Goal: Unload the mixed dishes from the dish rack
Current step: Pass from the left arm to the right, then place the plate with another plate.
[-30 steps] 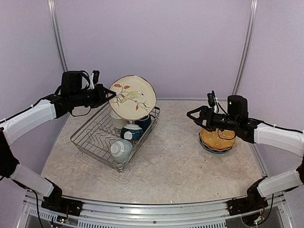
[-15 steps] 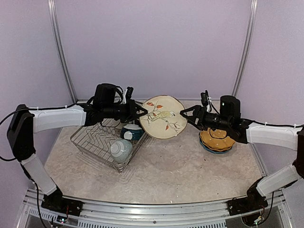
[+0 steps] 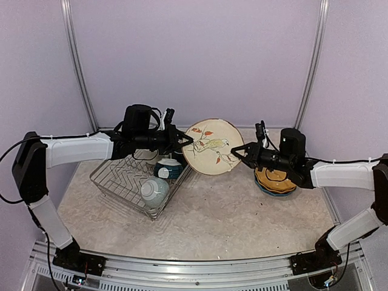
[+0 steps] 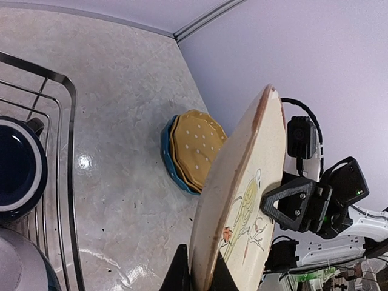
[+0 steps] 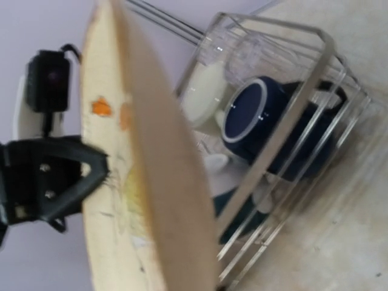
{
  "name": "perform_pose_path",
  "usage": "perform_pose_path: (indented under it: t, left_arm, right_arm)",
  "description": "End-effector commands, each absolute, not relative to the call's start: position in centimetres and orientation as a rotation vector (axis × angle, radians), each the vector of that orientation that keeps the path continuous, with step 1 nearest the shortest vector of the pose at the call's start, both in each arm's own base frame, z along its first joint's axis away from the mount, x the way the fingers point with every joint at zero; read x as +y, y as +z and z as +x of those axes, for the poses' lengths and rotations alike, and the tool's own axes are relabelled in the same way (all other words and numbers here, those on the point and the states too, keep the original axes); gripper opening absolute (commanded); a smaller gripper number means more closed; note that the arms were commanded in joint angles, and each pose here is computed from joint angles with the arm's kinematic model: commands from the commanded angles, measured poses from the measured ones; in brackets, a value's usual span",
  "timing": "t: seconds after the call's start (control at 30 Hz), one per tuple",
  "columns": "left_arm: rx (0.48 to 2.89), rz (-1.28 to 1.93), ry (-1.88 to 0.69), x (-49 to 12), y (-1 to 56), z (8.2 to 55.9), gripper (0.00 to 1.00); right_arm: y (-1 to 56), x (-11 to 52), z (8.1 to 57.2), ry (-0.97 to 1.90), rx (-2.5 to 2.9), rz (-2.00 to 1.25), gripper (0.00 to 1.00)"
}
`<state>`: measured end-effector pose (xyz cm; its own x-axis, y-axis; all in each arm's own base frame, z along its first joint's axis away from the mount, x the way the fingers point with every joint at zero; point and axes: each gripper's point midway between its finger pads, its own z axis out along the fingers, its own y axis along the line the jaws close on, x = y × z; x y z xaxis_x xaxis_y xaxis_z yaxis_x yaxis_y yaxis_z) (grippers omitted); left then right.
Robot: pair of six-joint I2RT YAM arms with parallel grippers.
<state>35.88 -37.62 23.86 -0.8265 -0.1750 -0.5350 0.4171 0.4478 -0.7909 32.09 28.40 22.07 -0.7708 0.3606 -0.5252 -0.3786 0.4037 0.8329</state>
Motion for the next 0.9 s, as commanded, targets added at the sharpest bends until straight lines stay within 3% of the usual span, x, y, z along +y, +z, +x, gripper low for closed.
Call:
perform_pose_path:
  t: [0.0, 0.03, 0.1, 0.27, 0.4, 0.53, 0.87]
  left_arm:
    - [1.950, 0.322, -1.525, -39.1, 30.3, 35.4, 0.00]
    - [1.963, 0.328, -1.518, -39.1, 30.1, 35.4, 0.00]
    - [1.982, 0.334, -1.510, -39.1, 29.9, 35.4, 0.03]
    - [2.004, 0.330, -1.492, -38.7, 29.9, 35.6, 0.55]
    - [2.014, 0.337, -1.476, -38.2, 30.1, 35.8, 0.78]
    - [2.026, 0.330, -1.437, -37.1, 30.2, 36.2, 0.86]
    - [2.043, 0.423, -1.119, -32.6, 32.5, 36.0, 0.92]
  right_arm:
    - [23.1, 28.5, 31.6, 1.493, 1.924, -0.038, 0.08]
    - [23.2, 28.4, 31.6, 1.504, 1.912, -0.033, 0.01]
    - [23.5, 28.0, 31.4, 1.526, 1.887, -0.025, 0.00]
    - [24.7, 27.0, 31.4, 1.552, 1.831, -0.001, 0.00]
    - [25.2, 25.5, 31.7, 1.538, 1.813, 0.030, 0.00]
    - [24.5, 22.6, 32.1, 1.479, 1.833, 0.093, 0.00]
    - [19.3, 10.0, 32.5, 1.094, 1.999, 0.409, 0.00]
